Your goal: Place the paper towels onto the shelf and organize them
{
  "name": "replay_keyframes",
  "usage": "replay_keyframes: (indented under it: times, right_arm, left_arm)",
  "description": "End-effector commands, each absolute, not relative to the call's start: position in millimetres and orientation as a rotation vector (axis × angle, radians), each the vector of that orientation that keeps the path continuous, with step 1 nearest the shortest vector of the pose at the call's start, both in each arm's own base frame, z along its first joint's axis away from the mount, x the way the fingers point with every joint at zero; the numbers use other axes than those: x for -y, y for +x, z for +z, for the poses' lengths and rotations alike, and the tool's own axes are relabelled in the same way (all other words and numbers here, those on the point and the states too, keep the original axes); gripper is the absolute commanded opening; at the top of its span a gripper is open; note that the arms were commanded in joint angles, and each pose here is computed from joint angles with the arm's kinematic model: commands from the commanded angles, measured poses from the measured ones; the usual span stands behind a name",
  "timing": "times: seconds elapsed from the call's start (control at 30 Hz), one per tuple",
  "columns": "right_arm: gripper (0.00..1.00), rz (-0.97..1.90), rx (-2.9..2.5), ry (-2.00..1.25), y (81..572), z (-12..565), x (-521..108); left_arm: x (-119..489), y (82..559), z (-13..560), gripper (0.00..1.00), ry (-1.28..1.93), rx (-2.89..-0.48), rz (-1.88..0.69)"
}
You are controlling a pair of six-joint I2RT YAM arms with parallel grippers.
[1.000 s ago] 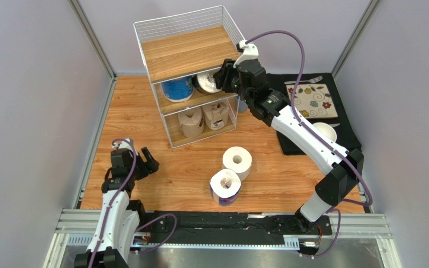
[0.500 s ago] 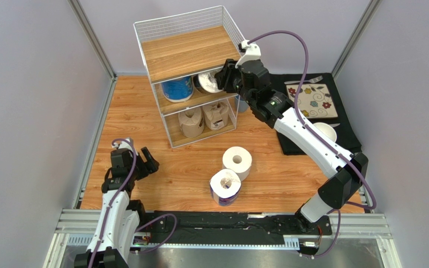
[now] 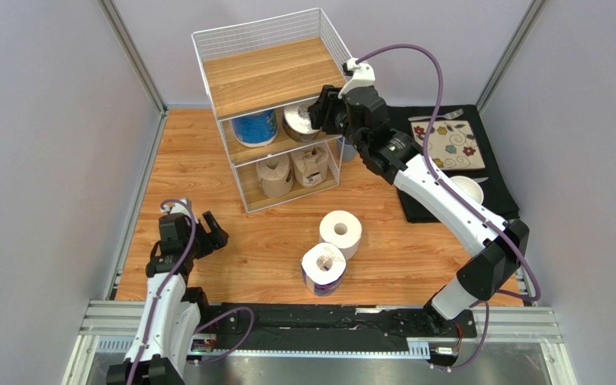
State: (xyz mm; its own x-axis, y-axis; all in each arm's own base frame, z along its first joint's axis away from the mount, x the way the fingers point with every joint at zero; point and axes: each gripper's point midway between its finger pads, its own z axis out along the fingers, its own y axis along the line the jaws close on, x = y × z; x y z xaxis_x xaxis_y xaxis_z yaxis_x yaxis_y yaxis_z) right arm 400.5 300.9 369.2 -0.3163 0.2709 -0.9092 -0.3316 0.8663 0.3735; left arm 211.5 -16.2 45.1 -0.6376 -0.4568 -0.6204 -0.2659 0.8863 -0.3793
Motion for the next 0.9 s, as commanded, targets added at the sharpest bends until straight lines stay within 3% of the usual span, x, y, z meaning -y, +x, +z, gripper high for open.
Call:
replay_keyframes:
  times: [0.0,0.23,0.87]
  right_arm:
    - [0.54,0.645,-1.709,-0.033,398,400,-301]
    - [0.61,0.672,-1.713,-0.051,398,399,-308]
    - [0.62,0.760,-1.616,-0.159,361,405,-299]
  left_arm:
    - [16,214,47,0.86,-0.519,-2.274,-0.335]
    - [16,215,47,0.86,-0.519,-2.274,-0.335]
    - [17,215,47,0.86,-0.517,-2.273,-0.341]
